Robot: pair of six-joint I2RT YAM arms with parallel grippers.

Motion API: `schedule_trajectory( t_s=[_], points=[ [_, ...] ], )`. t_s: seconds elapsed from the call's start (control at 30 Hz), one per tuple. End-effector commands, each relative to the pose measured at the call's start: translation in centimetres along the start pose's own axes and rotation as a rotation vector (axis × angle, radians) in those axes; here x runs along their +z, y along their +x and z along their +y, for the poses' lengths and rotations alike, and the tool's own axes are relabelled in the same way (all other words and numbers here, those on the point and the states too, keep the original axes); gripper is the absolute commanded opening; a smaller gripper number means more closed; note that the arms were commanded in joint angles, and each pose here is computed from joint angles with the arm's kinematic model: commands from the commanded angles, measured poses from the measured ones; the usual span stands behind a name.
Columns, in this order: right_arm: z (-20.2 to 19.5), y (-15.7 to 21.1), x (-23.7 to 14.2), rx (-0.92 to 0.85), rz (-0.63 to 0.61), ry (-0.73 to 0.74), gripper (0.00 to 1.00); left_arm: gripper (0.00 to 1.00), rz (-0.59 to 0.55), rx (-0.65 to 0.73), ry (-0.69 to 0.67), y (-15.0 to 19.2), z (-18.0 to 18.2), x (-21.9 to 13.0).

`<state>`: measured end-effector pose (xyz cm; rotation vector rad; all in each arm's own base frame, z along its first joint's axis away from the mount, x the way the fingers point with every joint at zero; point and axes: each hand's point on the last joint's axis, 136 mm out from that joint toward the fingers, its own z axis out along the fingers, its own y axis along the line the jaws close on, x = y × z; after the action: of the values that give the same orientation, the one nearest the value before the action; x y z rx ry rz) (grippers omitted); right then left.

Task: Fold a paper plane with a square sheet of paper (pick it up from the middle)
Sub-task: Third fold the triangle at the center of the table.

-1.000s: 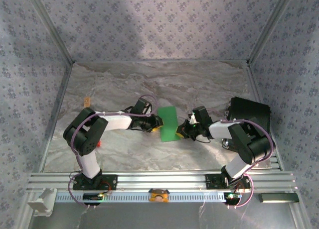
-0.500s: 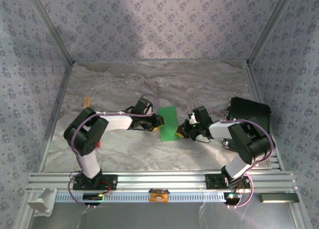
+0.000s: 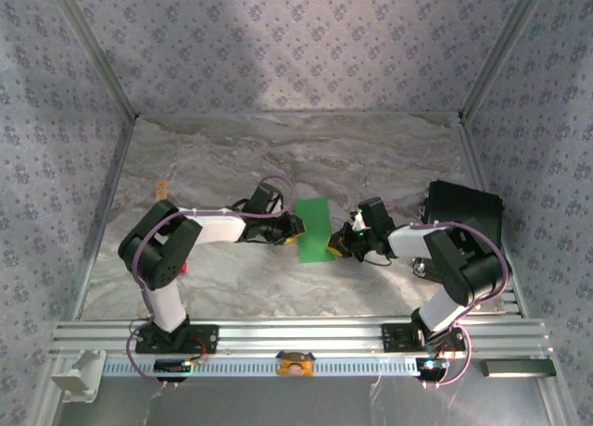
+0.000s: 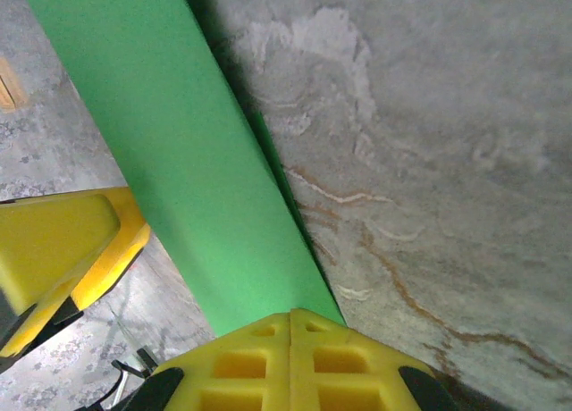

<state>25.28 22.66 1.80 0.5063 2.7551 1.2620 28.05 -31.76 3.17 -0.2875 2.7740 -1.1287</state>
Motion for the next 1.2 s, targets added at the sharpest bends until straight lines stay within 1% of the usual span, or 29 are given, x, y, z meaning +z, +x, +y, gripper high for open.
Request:
schedule_trajectory(
  t_s=[0.0, 0.1, 0.5, 0.7, 0.87, 0.97, 1.07, 1.17],
  points=[
    [-2.6, 0.1, 0.6, 0.045, -0.014, 0.081, 0.04, 0.27, -0.024, 0.005, 0.004, -0.1, -0.3, -0.3],
    [-2.4, 0.0, 0.6, 0.051, -0.016, 0.07, 0.04, 0.23, -0.028, -0.002, -0.002, -0.2, -0.1, -0.3],
    [-2.5, 0.0, 0.6, 0.053, -0.015, 0.07, 0.04, 0.14, -0.042, 0.006, 0.003, -0.3, -0.2, -0.6],
    [-2.3, 0.0, 0.5, 0.049, -0.015, 0.066, 0.04, 0.08, -0.049, 0.01, 0.009, -0.4, -0.4, -0.8],
    [-1.8, -0.1, 0.4, 0.032, -0.019, 0.043, 0.06, 0.0, -0.053, 0.018, 0.017, -0.4, -0.6, -1.0],
    [-1.0, -0.3, 0.1, 0.002, -0.031, 0.016, 0.1, 0.0, -0.052, 0.018, 0.021, -0.4, -0.8, -1.2],
    [0.0, -0.6, -0.4, -0.047, -0.05, -0.002, 0.16, 0.0, -0.057, 0.019, 0.026, -0.4, -1.0, -1.6],
    [0.2, -0.9, -1.4, -0.105, -0.088, 0.036, 0.28, 0.0, -0.061, -0.005, 0.027, -0.6, -1.2, -2.1]
  ],
)
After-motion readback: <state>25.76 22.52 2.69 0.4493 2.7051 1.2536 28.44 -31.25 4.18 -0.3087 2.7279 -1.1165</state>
